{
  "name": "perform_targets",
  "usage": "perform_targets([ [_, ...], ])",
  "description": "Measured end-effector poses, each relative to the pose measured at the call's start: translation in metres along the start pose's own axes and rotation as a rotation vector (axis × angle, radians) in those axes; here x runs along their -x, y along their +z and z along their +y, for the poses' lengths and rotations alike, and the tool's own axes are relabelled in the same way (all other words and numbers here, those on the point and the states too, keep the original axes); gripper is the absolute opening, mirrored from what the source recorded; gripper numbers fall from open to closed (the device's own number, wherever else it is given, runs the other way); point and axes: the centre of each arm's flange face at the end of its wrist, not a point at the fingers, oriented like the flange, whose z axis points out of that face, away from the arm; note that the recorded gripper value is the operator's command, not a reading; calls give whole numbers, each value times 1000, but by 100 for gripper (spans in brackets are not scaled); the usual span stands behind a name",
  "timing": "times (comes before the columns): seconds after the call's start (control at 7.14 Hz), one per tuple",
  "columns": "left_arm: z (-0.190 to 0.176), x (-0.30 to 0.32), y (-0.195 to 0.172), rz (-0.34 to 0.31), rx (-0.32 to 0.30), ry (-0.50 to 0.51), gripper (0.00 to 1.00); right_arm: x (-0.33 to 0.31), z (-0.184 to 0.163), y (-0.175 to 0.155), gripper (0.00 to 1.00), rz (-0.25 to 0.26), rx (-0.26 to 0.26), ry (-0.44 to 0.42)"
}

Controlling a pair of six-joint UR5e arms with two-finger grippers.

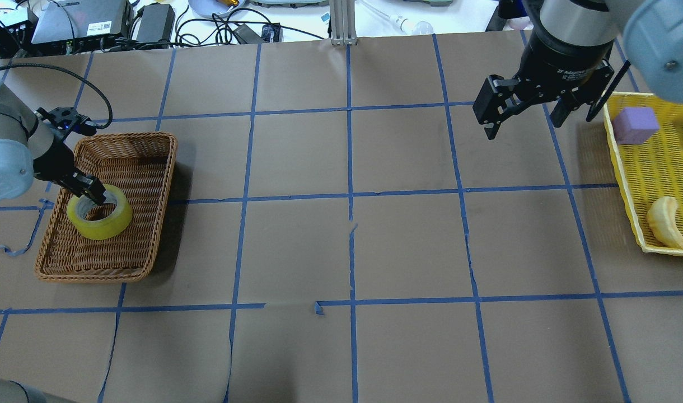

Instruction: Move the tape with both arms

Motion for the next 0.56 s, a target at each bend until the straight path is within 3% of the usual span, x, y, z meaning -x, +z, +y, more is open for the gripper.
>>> perform_targets([
  [0.28, -18, -38, -35, -14, -27, -26, 100, 0, 1, -1, 100, -2, 3, 3],
  [0.56, -55, -111, -135, 8, -26, -107, 100, 0, 1, -2, 100, -2, -4, 13],
])
